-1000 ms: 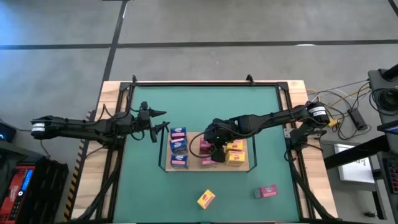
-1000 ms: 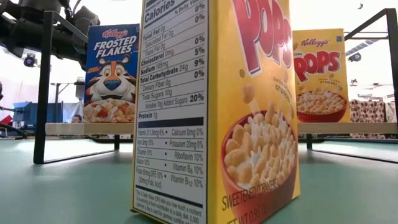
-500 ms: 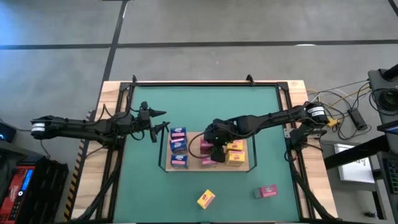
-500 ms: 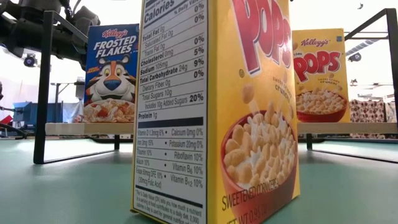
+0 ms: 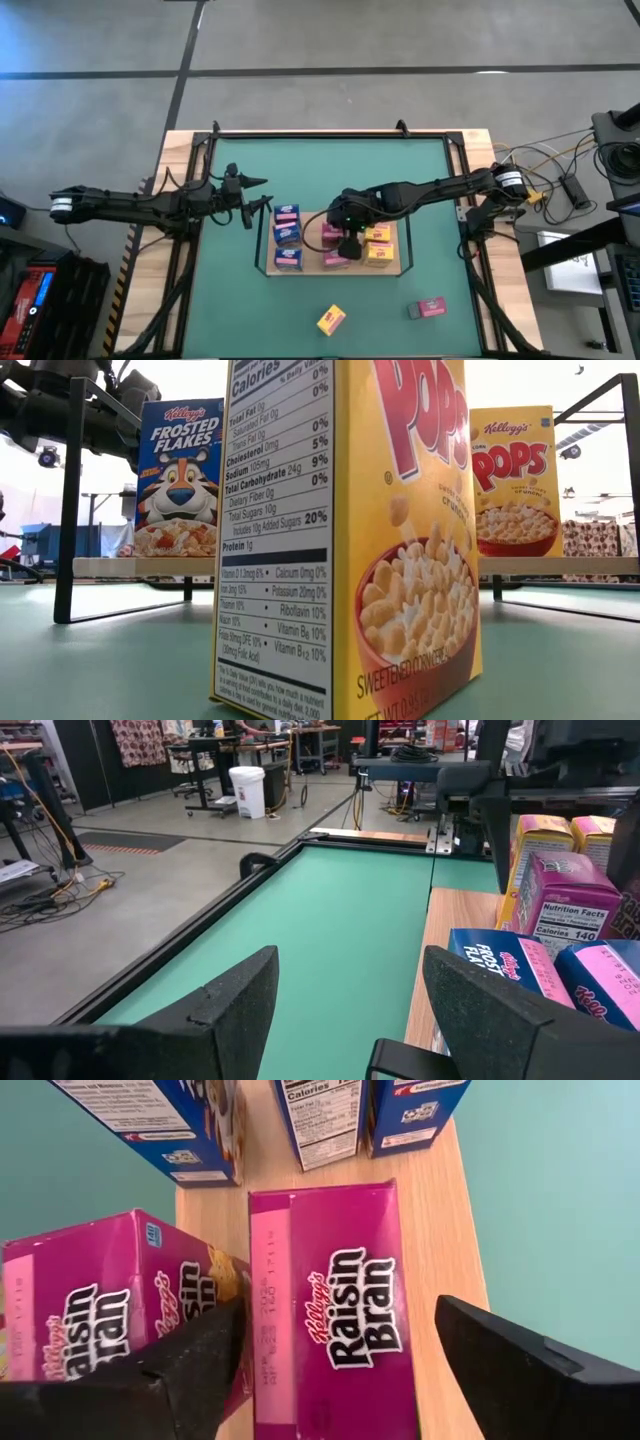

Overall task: Stack cereal on shelf
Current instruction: Put the top pink cereal box on the shelf aligned with the other pink cereal box, then put the pink cereal box on the shelf aligned with the other pink cereal box

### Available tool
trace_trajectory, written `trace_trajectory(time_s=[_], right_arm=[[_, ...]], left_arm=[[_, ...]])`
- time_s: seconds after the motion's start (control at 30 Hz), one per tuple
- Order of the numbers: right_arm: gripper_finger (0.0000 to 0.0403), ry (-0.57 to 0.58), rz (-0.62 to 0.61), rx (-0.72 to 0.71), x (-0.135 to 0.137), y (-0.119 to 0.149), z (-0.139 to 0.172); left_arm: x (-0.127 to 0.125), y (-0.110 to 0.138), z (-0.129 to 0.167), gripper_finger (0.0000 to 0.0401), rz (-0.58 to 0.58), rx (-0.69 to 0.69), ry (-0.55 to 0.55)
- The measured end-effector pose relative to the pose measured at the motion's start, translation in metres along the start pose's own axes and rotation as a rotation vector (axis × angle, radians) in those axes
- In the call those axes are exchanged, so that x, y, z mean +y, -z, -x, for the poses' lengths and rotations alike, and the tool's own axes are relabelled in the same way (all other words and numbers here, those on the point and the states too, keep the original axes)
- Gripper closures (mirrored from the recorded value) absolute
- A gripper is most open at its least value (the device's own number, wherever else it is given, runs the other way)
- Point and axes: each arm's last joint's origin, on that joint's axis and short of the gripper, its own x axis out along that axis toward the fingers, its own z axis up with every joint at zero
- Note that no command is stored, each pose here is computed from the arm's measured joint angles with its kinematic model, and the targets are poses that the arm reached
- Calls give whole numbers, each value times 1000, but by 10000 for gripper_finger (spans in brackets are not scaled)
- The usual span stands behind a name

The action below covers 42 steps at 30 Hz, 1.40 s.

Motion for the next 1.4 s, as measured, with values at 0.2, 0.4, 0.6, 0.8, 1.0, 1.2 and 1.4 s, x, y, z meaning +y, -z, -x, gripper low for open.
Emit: trace_trajectory(time_s=[0.2,0.4,0.6,0.8,1.0,1.2,1.4], right_arm=[[66,6,-45,35,2,-3,10],[53,13,-44,47,3,-9,22],[51,38,-43,69,3,-13,34],[51,53,-57,109,4,-18,53],[51,67,-131,178,6,-16,69],[51,27,-144,305,24,-1,69],[51,36,-129,361,50,13,76]], left_arm=[[0,0,0,168,0,0,0],[0,0,0,168,0,0,0],[0,0,0,168,0,0,0],[0,0,0,168,0,0,0],[0,0,0,168,0,0,0],[0,0,0,168,0,0,0],[0,0,0,168,0,0,0]])
